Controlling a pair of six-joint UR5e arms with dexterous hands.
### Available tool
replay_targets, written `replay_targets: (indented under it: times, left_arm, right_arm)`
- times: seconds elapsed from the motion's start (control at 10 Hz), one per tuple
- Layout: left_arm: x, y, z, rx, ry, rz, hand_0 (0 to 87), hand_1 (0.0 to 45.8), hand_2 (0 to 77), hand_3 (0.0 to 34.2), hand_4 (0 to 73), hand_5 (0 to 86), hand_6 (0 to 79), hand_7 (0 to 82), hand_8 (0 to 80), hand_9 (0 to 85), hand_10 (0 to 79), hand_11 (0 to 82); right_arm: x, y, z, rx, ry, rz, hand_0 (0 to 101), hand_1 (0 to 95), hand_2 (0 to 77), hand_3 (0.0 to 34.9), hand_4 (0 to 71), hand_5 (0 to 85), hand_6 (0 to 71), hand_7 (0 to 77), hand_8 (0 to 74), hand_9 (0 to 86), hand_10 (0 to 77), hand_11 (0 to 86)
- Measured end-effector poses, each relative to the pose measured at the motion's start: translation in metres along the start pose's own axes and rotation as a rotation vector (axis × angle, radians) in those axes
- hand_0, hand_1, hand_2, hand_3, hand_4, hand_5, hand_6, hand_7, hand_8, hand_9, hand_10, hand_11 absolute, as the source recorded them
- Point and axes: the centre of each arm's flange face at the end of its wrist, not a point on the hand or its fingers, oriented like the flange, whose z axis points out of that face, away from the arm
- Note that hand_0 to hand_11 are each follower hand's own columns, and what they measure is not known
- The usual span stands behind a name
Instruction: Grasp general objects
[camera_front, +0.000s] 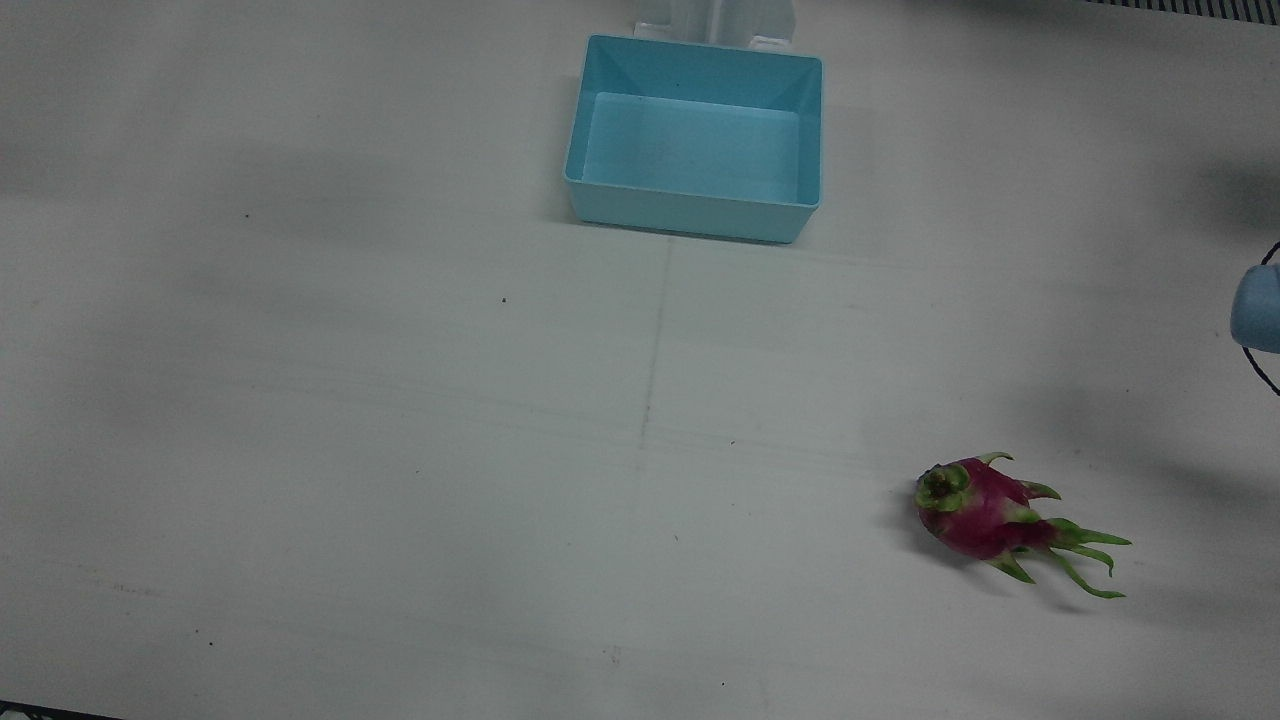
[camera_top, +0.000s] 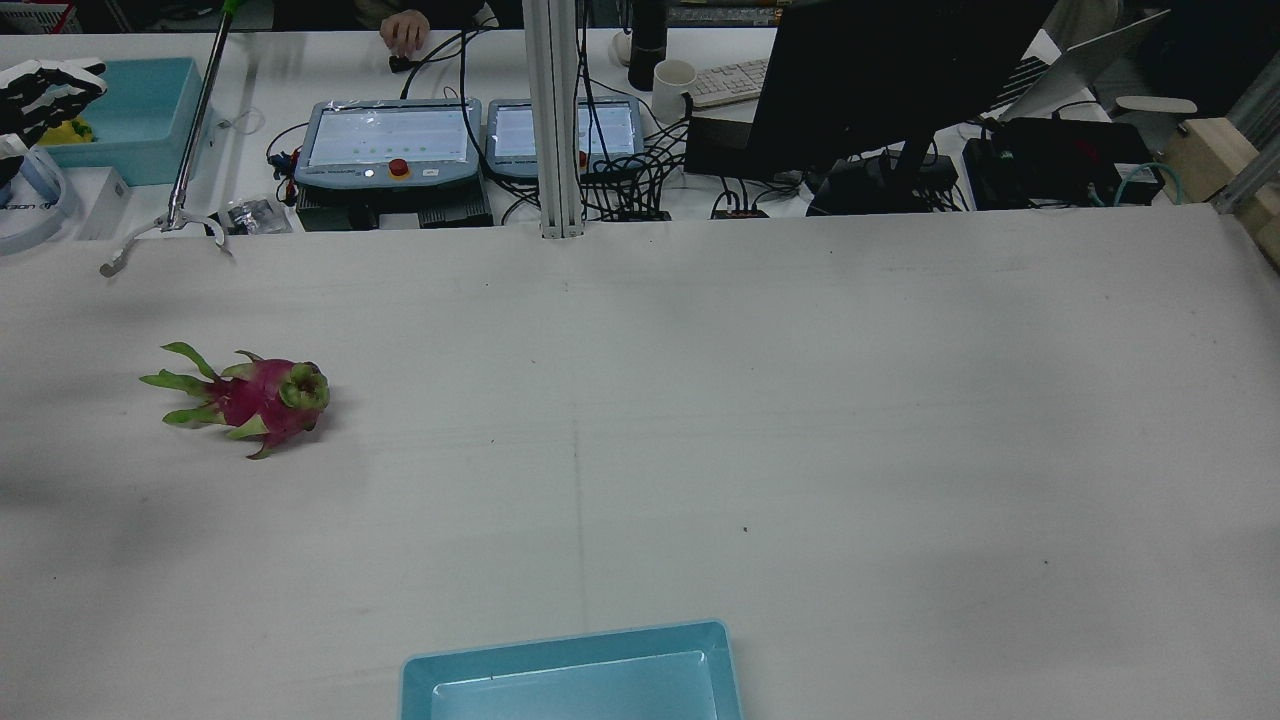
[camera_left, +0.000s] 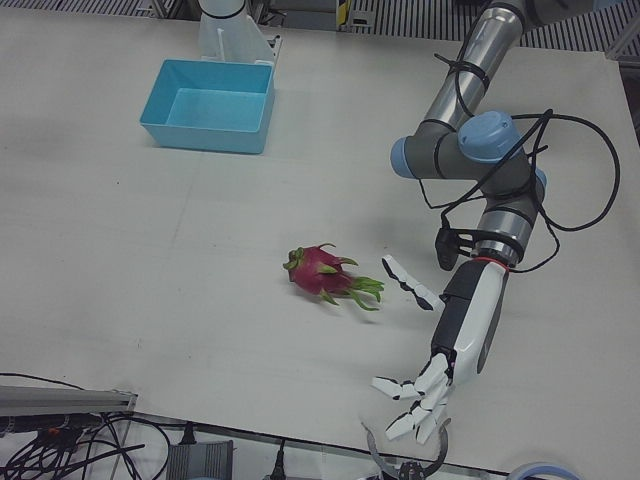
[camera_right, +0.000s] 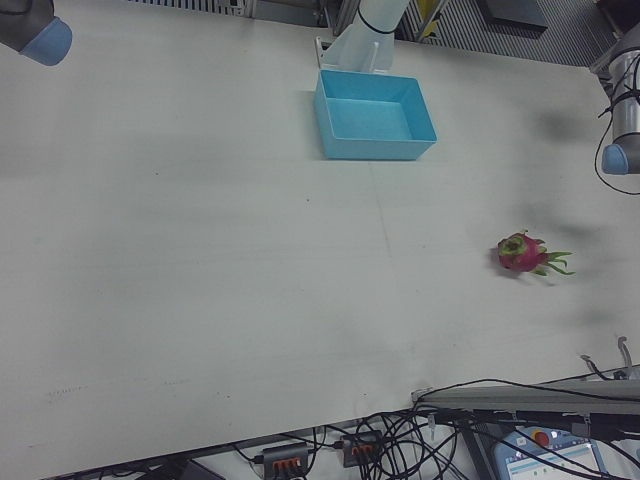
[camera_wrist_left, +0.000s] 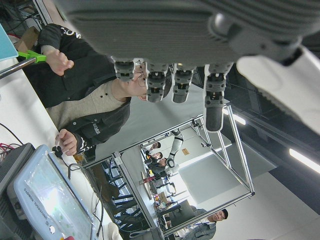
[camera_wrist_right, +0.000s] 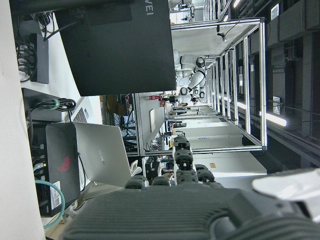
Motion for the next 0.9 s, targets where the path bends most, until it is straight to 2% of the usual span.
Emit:
replay_targets:
  times: [0.2,0.5,0.6,0.7,0.8,0.9]
  left_arm:
    - [0.0,0.001,0.0,-0.003,0.0,-0.001,38.9,0.0,0.5,6.0,7.6,38.7,8.7,16.9,18.0,8.7,4.9,7.1]
    - [0.002,0.013,0.006,-0.017,0.003,0.008,38.9,0.0,0.5,8.3,7.6,38.7,8.7,16.9,18.0,8.7,4.9,7.1]
    - [0.005,0.025,0.008,-0.029,0.004,0.008,39.0,0.0,0.5,10.2,7.6,38.7,8.7,16.9,18.0,8.7,4.9,7.1]
    - [0.012,0.041,0.005,-0.034,0.001,0.018,42.6,0.0,0.5,12.5,7.6,39.3,8.7,18.5,17.5,8.7,5.4,9.3]
    - [0.019,0.054,-0.004,-0.028,-0.006,0.05,45.9,0.0,0.5,14.7,7.6,39.3,8.7,18.5,17.5,8.7,6.5,9.8]
    - [0.024,0.065,-0.015,-0.018,-0.017,0.107,47.0,0.0,0.5,17.1,7.6,39.3,7.6,18.5,17.5,8.7,6.5,9.8]
  right_arm:
    - [0.0,0.0,0.0,0.0,0.0,0.0,0,8.2,1.6,0.0,0.0,0.0,0.0,0.0,0.0,0.5,0.0,0.5]
    - [0.0,0.001,0.0,-0.002,-0.001,-0.003,0,8.2,1.6,0.0,0.0,0.0,0.0,0.0,0.0,0.5,0.0,0.5]
    - [0.0,0.001,0.0,-0.002,-0.001,-0.003,0,8.2,1.6,0.0,0.0,0.5,0.0,0.0,0.0,0.5,0.0,0.5]
    - [0.0,0.002,0.0,-0.003,-0.001,-0.003,0,8.2,1.6,0.0,0.0,0.5,0.0,0.0,0.0,0.5,0.0,0.5]
    - [0.0,0.003,0.0,-0.005,-0.001,-0.003,0,8.2,1.6,0.0,0.0,0.5,0.0,0.0,0.0,0.5,0.0,0.5]
    - [0.0,0.004,0.0,-0.007,-0.002,-0.004,0,8.2,1.6,0.0,0.0,0.0,0.0,0.0,0.0,0.5,0.0,0.5]
